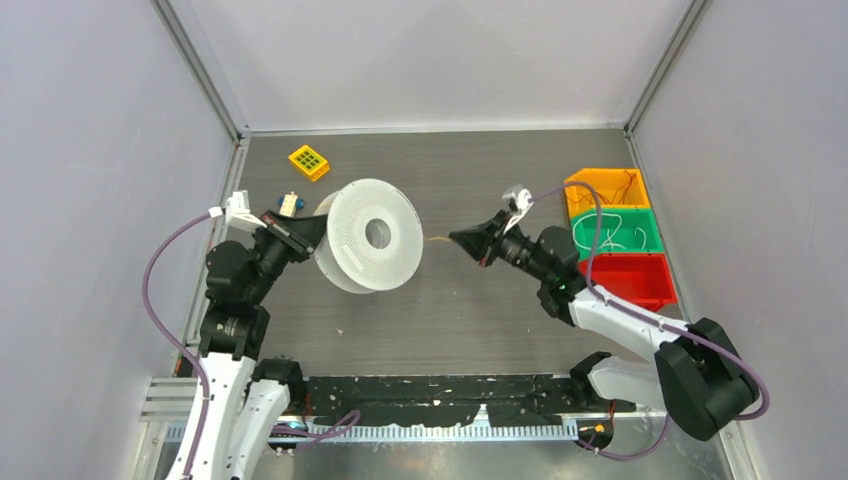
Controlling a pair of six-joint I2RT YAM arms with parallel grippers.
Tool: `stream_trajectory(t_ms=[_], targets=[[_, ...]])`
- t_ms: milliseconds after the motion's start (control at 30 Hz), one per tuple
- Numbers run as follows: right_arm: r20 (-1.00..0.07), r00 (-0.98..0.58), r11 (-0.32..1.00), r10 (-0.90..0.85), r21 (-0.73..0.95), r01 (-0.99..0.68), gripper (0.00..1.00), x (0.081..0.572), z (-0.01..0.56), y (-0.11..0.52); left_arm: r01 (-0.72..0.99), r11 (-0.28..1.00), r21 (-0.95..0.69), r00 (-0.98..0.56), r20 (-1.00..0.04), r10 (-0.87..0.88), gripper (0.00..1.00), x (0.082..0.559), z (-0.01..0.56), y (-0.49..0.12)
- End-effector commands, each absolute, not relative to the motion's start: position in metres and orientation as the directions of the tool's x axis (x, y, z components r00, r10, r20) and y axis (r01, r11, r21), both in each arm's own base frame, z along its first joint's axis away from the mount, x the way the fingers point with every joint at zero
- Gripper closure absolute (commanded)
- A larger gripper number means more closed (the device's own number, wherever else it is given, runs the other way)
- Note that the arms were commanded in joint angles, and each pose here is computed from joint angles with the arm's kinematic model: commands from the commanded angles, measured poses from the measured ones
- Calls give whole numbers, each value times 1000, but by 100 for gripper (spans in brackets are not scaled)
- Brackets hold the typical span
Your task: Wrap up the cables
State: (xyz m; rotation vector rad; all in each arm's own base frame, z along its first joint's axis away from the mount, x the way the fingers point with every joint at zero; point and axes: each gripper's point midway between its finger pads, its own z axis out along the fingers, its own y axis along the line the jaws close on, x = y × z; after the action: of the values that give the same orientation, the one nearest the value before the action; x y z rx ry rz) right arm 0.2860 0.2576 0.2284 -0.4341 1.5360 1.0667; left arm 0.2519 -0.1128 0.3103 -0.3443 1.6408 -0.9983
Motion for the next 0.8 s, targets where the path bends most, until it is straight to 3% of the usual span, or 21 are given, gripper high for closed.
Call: stream_trajectory(t_ms=[0, 167, 433, 633, 767], targets=[[-970, -59, 486, 235, 170, -858, 94, 245, 257, 284, 201, 456, -867, -129, -485, -865, 100, 267, 355, -81], [-966, 26, 486, 259, 107, -867, 95, 212, 269, 302, 113, 409, -905, -61, -417, -907, 100, 280, 347, -66], [-977, 187, 420, 106, -127, -899, 95, 182, 283, 357, -27, 577, -816, -85, -573, -815, 100, 303, 305, -83], [-981, 195, 444, 27, -163, -881, 95, 189, 268, 383, -77, 552, -830, -118, -543, -832, 100, 305, 286, -93], [-985, 175, 477, -10, -158, -865, 95, 196, 262, 389, -117, 630, -768, -138, -616, -776, 100, 305, 279, -94]])
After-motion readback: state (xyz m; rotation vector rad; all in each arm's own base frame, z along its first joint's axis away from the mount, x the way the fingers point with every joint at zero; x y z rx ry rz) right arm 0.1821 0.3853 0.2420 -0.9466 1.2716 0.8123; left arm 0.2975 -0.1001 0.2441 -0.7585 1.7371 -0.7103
